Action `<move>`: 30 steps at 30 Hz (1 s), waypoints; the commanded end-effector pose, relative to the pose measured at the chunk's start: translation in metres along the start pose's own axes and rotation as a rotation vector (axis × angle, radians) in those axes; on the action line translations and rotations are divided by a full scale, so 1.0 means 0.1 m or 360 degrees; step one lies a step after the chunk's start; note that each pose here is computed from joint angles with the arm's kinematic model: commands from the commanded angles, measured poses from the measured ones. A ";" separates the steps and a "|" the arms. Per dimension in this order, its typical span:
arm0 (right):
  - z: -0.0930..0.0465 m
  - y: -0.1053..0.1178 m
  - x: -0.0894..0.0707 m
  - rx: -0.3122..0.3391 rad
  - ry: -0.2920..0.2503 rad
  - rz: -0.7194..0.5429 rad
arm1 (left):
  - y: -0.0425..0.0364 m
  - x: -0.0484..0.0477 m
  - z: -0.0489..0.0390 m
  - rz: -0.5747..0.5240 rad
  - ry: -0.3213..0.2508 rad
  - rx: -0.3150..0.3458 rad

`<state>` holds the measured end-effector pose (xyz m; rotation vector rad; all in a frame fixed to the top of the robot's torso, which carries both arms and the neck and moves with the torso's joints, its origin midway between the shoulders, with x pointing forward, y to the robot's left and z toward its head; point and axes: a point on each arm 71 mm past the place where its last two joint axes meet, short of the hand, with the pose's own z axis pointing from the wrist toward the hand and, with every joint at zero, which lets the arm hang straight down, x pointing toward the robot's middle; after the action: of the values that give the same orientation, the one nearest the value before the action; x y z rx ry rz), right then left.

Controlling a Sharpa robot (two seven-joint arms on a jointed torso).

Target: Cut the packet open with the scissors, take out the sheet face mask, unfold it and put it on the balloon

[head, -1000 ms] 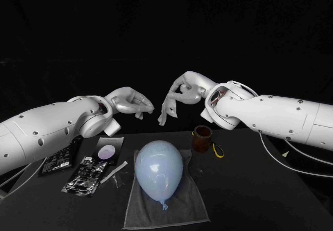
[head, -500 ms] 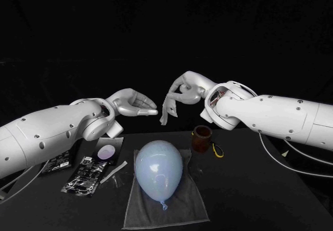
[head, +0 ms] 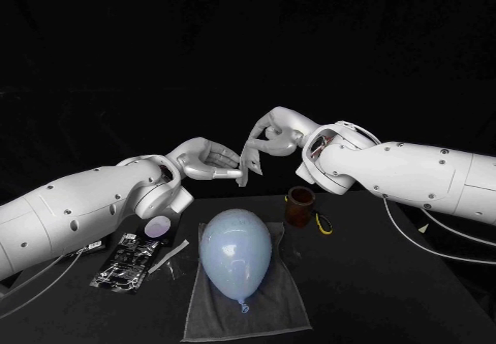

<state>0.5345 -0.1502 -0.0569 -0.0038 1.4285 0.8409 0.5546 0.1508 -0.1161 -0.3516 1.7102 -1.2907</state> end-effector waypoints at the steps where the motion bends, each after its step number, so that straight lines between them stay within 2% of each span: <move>1: 0.01 0.02 0.01 -0.0006 0.0011 -0.0012 | -0.029 0.002 0.015 -0.0011 -0.0072 0.0021; 19: 0.00 0.07 0.04 -0.0021 0.0030 -0.0006 | -0.061 0.023 0.046 -0.0043 -0.0160 0.0035; 30: 0.00 0.08 0.05 -0.0024 0.0037 -0.0007 | -0.059 0.039 0.049 -0.0037 -0.0128 0.0025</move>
<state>0.5303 -0.1426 -0.0574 -0.0145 1.4388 0.8557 0.5554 0.1446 -0.1141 -0.4142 1.6350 -1.2758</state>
